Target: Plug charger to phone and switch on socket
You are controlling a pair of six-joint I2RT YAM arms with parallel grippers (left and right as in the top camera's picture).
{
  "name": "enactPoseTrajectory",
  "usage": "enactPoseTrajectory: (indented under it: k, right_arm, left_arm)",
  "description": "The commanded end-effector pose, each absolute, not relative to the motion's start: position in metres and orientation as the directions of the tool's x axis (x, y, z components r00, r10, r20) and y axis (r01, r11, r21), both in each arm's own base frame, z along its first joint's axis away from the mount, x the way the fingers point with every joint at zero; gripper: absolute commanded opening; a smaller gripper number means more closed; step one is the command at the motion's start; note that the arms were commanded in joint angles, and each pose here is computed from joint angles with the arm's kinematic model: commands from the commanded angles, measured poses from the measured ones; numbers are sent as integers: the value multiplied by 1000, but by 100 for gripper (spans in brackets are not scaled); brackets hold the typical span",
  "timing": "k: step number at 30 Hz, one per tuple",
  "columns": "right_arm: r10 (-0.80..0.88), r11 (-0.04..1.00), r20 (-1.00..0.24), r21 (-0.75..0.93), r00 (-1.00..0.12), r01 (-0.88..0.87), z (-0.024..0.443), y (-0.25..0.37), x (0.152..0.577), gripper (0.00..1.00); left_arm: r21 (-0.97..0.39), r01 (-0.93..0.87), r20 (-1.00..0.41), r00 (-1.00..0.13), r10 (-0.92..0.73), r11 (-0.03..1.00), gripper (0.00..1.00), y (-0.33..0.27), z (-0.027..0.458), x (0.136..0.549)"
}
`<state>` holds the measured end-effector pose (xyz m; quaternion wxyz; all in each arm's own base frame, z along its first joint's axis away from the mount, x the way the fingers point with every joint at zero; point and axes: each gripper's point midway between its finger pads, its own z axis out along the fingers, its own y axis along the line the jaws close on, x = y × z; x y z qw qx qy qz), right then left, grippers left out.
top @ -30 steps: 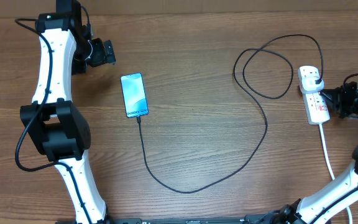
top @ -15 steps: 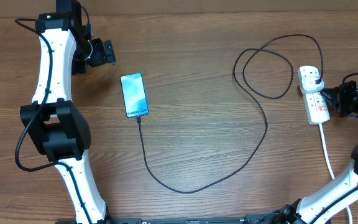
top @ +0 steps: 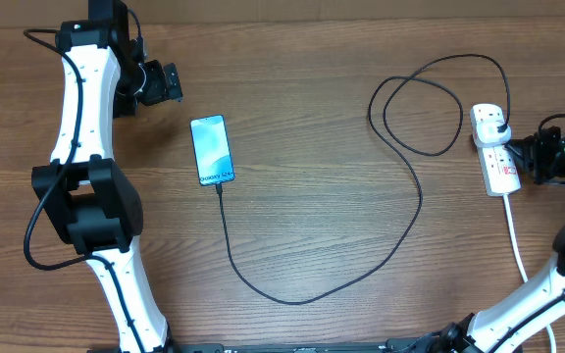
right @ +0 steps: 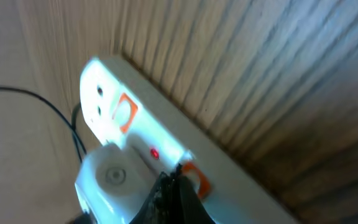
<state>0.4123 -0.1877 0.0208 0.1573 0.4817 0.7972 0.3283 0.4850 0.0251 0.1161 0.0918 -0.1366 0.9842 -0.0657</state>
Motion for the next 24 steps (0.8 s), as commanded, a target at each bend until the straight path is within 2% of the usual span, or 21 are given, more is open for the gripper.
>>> enactPoseTrajectory:
  k: [1, 8, 15, 20, 24]
  right_arm:
    - [832, 337, 171, 598, -527, 727, -15, -143, 396, 4]
    - [834, 361, 167, 555, -526, 750, -20, -143, 390, 4]
    - [876, 300, 160, 557, -455, 774, -7, -173, 378, 4]
    - [900, 304, 76, 594, -429, 744, 45, -191, 372, 4]
    - [885, 397, -72, 634, -460, 663, 118, -188, 365, 4]
  left_arm:
    - [-168, -258, -191, -938, -288, 951, 100, 25, 130, 487]
    - [-168, -258, -191, -938, -288, 951, 100, 25, 130, 487]
    - [-168, -258, -191, -938, -288, 951, 100, 25, 130, 487]
    - [-168, -258, -191, -938, -288, 951, 100, 25, 130, 487]
    - [-168, -258, -191, -938, -288, 951, 100, 25, 130, 487]
